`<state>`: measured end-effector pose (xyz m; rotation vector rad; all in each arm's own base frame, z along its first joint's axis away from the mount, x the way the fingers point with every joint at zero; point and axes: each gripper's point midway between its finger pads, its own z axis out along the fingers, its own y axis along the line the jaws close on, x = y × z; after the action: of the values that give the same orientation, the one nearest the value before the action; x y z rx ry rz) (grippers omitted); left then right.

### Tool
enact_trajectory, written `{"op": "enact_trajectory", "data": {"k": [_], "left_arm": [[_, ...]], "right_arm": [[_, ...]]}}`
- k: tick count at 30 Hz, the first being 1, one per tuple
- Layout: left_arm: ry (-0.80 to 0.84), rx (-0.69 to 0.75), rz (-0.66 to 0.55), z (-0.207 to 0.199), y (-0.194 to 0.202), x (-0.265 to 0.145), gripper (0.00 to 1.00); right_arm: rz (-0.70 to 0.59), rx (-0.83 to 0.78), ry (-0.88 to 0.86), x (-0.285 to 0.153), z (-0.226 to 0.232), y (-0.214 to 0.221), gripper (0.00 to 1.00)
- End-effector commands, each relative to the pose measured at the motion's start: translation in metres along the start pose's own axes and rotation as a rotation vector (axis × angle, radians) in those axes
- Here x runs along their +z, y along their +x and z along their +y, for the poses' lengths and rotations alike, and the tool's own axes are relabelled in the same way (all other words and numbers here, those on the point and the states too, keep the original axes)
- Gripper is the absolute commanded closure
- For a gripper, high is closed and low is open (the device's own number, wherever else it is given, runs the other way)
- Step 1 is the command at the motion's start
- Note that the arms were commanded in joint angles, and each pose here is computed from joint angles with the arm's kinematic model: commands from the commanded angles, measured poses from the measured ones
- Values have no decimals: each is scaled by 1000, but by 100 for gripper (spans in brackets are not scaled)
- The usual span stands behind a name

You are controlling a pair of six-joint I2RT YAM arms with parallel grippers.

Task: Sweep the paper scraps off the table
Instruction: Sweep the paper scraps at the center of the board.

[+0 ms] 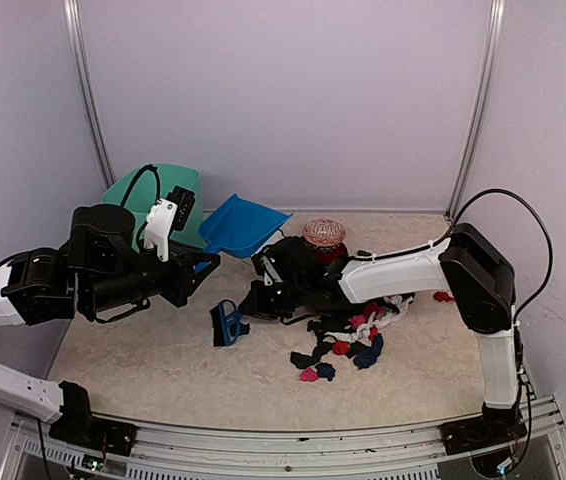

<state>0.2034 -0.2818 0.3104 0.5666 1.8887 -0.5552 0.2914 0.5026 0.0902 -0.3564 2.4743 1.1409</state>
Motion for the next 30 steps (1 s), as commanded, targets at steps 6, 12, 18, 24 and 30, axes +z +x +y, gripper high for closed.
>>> {"op": "enact_trajectory", "data": {"k": [6, 12, 18, 24, 30], "left_arm": [[0, -10, -51, 0, -19, -4, 100], [16, 12, -42, -6, -20, 4, 100], [49, 12, -48, -14, -25, 8, 100], [54, 16, -47, -17, -27, 11, 100], [60, 19, -50, -19, -29, 13, 100]], "right_arm": [[-30, 88, 179, -61, -71, 15, 100], [-90, 148, 269, -119, -107, 21, 100], [-136, 186, 362, -168, -134, 26, 100], [-193, 174, 413, -219, -128, 21, 100], [-344, 116, 252, -268, -70, -15, 100]]}}
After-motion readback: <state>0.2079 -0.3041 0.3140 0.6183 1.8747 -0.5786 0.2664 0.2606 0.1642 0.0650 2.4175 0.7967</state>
